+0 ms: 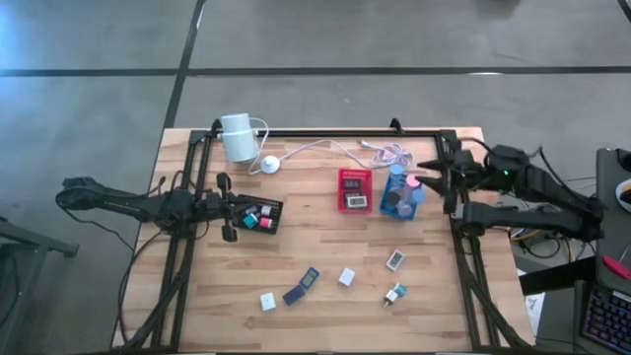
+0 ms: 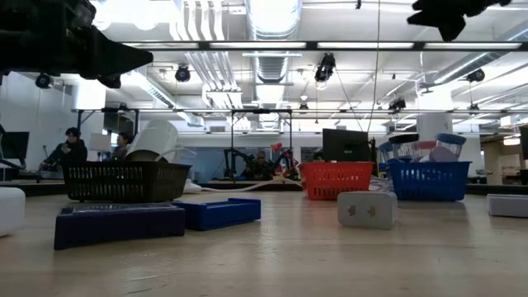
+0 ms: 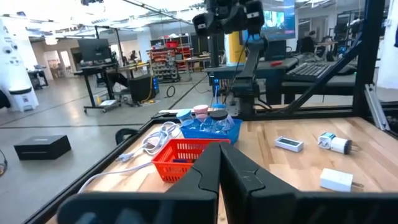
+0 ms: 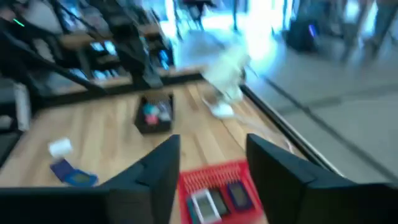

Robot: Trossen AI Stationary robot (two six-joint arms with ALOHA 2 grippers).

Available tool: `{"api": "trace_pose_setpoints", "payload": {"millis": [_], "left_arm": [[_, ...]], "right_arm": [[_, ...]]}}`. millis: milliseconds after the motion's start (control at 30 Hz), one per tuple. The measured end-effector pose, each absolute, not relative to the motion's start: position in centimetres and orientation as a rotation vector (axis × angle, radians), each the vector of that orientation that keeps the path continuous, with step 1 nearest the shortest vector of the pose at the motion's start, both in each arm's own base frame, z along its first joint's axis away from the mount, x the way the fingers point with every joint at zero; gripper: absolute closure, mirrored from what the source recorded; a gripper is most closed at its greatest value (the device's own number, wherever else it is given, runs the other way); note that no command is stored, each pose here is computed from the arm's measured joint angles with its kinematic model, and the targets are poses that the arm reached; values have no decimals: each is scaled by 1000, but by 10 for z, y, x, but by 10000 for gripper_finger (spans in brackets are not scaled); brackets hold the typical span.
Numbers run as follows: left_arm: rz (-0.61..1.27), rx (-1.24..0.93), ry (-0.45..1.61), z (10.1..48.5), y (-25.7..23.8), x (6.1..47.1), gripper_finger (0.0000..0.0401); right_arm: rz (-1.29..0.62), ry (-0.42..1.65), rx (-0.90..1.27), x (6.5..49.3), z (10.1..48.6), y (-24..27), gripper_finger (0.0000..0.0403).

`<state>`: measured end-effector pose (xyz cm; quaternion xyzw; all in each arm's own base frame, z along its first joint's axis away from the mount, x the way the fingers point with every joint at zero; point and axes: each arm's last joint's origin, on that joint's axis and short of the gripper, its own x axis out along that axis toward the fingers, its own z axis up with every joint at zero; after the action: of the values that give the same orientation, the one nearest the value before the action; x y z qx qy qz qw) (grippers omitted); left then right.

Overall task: Pick & Place Office items
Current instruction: Put the right dark blue digital clock into the red bin

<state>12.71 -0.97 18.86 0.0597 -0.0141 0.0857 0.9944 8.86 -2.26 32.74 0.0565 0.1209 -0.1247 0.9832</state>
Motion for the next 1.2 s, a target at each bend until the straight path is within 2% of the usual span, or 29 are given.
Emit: {"api": "trace_pose_setpoints", "payload": {"millis": [233, 433, 667, 1000, 1200], "left_arm": [[172, 128, -27, 189, -10, 127, 390], [172, 121, -28, 189, -10, 127, 396], [171, 113, -23, 188, -10, 126, 393], [169, 119, 14, 185, -9, 123, 388], [169, 149, 17, 185, -9, 123, 385]], "right_arm": [[-228, 11, 65, 79, 282, -20, 329], [-147, -84, -1, 84, 249, -19, 388], [-22, -165, -37, 86, 227, -16, 394], [-11, -203, -4, 90, 197, -16, 394], [-16, -216, -62, 90, 196, -16, 394]]}}
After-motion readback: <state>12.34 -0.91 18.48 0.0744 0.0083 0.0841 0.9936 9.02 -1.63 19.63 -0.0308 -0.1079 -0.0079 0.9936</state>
